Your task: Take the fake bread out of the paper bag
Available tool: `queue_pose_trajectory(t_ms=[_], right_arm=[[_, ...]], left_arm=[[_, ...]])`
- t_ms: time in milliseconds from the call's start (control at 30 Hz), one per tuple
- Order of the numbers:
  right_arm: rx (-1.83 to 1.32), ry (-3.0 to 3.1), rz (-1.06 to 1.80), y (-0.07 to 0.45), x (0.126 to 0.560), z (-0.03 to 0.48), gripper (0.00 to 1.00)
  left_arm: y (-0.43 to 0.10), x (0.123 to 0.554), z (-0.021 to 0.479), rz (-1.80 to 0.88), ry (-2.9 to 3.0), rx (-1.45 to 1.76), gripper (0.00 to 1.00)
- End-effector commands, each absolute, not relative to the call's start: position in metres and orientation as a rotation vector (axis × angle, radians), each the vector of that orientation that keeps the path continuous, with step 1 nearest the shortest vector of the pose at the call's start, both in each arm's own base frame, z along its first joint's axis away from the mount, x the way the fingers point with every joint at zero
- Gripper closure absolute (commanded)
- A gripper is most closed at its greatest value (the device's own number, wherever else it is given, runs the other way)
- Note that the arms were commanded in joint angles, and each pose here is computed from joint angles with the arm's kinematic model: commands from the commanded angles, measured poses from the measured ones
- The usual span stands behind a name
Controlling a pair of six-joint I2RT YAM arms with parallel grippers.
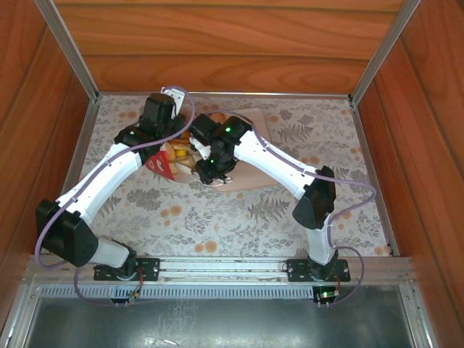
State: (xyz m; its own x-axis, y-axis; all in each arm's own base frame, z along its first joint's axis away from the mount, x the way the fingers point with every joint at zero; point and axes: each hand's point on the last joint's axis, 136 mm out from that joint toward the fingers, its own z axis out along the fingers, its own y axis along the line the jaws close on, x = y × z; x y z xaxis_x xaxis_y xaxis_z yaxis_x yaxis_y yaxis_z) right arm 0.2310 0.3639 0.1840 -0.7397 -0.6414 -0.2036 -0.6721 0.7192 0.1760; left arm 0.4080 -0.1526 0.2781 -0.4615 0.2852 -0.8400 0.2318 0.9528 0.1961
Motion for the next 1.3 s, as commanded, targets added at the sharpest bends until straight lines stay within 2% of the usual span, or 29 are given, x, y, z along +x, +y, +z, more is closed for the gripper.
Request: queue_pose_trajectory(t_ms=[0,200,367,433,600,800,1267], right_arm=[[-1.082,2.791,0.382,0.367,0.233,0.187,0.42],[-1.097,2.789,0.382,0.371,0.236,0.184,0.40],[-1.071,2.800,0.334,0.368,0.243,0.179,0.43],[-1.052,2.802,0.311,0.365,0.246,0.179,0.47],[-1.028,2.785,0.321,0.363,0.249,0.186,0.66],[-1.010,2.728,0.371,0.364,0.250,0.205,0.79],[-0.963,2.652,0.446,0.349,0.239,0.245,0.79]], left_arm=[[-0.152,0.408,0.298,0.027,2.014,0.331,1.00],[-0.154,0.409,0.298,0.021,2.016,0.330,1.00],[-0.153,0.409,0.298,0.024,2.015,0.327,1.00],[-0.152,0.408,0.299,0.024,2.014,0.326,1.00],[-0.151,0.410,0.296,0.039,2.019,0.326,1.00],[-0.148,0.413,0.288,0.075,2.036,0.319,1.00],[-0.141,0.416,0.282,0.134,2.045,0.309,1.00]])
